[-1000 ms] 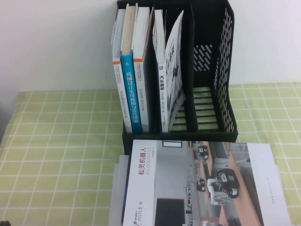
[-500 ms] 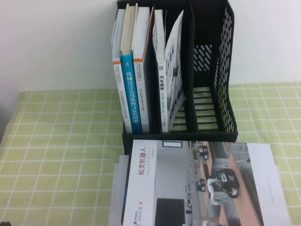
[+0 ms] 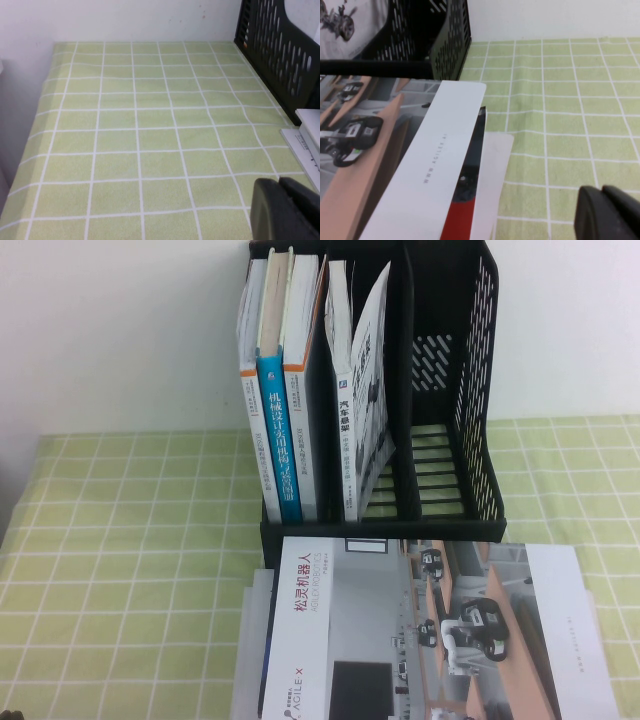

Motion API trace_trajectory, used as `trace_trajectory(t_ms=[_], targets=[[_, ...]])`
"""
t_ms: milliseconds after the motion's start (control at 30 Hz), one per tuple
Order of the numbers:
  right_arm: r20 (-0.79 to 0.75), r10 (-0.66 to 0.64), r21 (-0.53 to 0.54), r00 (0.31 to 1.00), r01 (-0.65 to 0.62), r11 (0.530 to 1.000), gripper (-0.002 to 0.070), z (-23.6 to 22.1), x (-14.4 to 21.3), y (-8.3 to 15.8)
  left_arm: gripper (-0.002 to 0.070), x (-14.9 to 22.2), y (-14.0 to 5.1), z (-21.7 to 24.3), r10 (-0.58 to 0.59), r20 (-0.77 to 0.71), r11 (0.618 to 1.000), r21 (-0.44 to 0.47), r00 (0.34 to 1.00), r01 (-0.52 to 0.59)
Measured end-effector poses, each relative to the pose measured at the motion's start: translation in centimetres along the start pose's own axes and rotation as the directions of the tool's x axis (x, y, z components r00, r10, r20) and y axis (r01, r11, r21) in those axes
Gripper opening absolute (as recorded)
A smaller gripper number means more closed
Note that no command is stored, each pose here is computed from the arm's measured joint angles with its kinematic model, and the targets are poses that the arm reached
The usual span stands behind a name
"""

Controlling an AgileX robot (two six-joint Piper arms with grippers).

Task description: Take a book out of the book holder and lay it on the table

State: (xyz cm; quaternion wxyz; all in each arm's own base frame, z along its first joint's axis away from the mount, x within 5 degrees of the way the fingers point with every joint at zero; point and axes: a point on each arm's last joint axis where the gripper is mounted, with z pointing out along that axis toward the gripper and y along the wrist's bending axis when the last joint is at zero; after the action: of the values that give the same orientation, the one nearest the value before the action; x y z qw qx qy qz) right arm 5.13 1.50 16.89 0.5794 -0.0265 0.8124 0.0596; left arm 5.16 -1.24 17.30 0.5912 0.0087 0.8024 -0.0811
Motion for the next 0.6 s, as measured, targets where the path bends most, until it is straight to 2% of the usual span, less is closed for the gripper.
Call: trace_trajectory(t_ms=[600], targets=[[0.000,0.000,0.000,1.000,0.000,1.000,-0.0002,0.00,0.00,0.00,-0.0003,0.01,0.00,0.00,0.005,-0.001,1.000,0.000,1.000,-0.005]])
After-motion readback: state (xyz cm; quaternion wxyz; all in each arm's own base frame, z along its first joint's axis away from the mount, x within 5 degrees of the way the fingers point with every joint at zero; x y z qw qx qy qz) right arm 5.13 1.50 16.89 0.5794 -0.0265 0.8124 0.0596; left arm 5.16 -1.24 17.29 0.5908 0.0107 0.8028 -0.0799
